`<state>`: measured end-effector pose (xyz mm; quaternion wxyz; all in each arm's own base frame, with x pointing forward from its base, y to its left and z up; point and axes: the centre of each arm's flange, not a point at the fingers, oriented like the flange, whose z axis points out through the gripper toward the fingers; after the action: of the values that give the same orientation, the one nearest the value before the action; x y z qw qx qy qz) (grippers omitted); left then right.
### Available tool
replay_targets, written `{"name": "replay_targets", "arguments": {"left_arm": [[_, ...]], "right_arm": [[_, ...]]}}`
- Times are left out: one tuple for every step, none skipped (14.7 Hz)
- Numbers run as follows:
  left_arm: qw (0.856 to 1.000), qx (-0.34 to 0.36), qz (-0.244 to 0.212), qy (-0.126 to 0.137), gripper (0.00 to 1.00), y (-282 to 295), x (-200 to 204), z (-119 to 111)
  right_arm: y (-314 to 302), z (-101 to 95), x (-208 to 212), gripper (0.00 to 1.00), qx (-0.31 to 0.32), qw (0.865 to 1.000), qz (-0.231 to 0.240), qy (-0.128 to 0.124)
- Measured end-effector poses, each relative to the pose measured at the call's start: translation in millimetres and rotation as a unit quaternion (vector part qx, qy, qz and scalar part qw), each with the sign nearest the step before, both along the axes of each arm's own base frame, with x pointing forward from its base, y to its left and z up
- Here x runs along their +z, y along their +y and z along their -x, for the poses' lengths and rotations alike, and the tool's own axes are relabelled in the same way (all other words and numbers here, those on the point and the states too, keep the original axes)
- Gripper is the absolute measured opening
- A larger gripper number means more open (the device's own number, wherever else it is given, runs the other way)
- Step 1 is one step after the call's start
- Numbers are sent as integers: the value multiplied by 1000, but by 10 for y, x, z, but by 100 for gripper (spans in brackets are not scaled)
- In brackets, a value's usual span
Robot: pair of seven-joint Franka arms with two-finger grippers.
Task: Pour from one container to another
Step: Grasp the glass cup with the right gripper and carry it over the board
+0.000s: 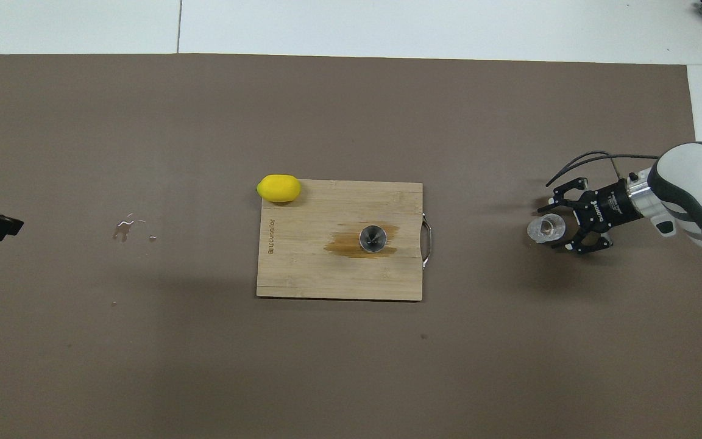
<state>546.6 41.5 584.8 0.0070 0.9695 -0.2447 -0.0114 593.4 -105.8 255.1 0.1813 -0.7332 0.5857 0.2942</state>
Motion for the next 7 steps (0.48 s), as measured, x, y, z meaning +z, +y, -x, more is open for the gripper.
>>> {"name": "replay_targets", "arguments": {"left_arm": [[999,34,-2,1,100,8,4,5],[998,60,-3,2,100,12,5,10],[997,82,-3,2,100,16,8,12],[995,102,-4,2,100,21,13,15],[993,120,-4,1,100,24,19,18],[991,134,-5,1,100,22,22,20],[990,144,-5,1,100,17,23,21]], "right_arm": [[8,-2,7,66,-3,1000,-4,0],[22,-4,15,55,-7,1000,-11,0],[32,-5,20,50,-10,1000,-16,1],[37,-7,25,50,-11,1000,-19,1],[37,-12,41,50,-12,1000,-19,-1],[35,-20,85,50,-12,1000,-19,-4],[37,-33,164,50,-14,1000,-16,-9]]}}
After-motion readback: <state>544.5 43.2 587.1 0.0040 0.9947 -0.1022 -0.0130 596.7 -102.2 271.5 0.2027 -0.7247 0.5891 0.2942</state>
